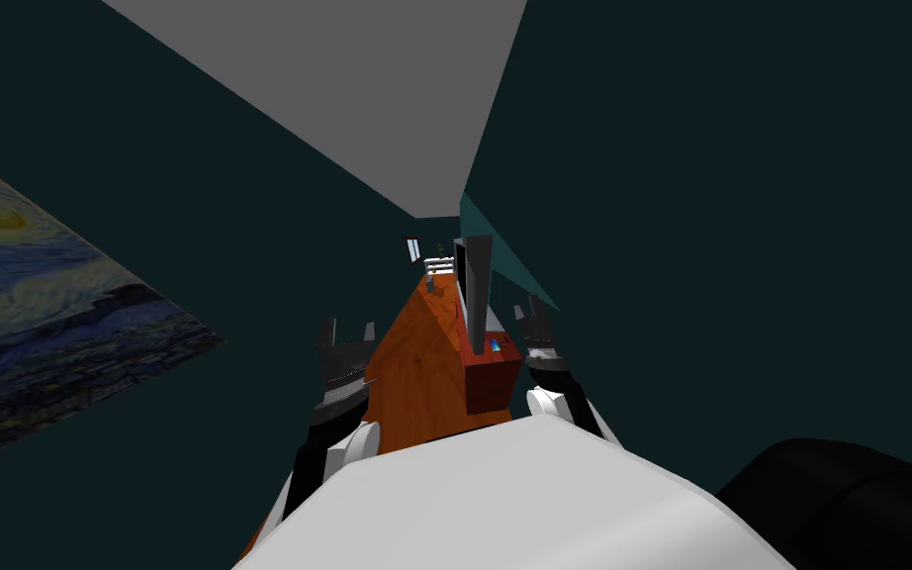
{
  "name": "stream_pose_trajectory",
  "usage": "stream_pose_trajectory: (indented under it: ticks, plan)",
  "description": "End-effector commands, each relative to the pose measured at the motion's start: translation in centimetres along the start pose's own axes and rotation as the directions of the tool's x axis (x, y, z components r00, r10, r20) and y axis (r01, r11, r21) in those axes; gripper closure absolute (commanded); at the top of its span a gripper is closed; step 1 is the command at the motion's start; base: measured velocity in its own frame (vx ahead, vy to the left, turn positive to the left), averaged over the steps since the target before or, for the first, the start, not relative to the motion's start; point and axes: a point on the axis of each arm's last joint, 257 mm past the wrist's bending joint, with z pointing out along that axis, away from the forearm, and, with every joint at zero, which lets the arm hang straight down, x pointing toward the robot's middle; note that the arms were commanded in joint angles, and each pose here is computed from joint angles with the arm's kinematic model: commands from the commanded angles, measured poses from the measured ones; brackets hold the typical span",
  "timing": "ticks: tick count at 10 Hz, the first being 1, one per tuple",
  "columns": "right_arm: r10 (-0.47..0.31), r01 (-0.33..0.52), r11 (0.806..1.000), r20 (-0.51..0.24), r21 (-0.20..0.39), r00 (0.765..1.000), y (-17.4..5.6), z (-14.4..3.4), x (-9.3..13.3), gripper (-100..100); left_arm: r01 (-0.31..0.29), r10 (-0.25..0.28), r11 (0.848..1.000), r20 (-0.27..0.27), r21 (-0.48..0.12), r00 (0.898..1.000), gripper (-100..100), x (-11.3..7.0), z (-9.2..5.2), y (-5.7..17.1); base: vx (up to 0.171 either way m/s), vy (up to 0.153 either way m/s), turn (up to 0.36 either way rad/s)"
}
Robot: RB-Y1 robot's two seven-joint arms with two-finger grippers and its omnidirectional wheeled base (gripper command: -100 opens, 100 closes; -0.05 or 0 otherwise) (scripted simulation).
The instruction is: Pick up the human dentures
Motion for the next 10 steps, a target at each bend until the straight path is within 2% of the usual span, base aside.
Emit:
stream_pose_trajectory:
  ticks: [1,5,7,9,10]
  plan:
    - [0.046,-0.046,0.999,-0.021,0.029,0.999,-1.3,-0.1,0.1,-100,0.000,0.000,1.000,0.000,0.000,1.000,0,0.0,0.0,0.0,0.014,0.002,-0.039]
    - [0.171,-0.168,0.981,-0.024,0.102,0.985,-4.6,-0.2,-0.2,-100,0.000,0.000,1.000,0.000,0.000,1.000,0,0.0,0.0,0.0,0.025,-0.002,-0.051]
    - [0.256,-0.253,0.956,-0.006,0.149,0.967,-6.7,-0.4,-0.5,-100,0.000,0.000,1.000,0.000,0.000,1.000,0,0.0,0.0,0.0,0.029,0.002,-0.052]
    - [0.344,-0.343,0.918,0.030,0.198,0.938,-9.2,-0.6,-0.9,-100,0.000,0.000,1.000,0.000,0.000,1.000,0,0.0,0.0,0.0,0.034,0.004,-0.065]
    - [0.351,-0.350,0.915,0.031,0.198,0.936,-9.2,-0.6,-0.9,-100,0.000,0.000,1.000,0.000,0.000,1.000,0,0.0,0.0,0.0,0.023,0.002,-0.024]
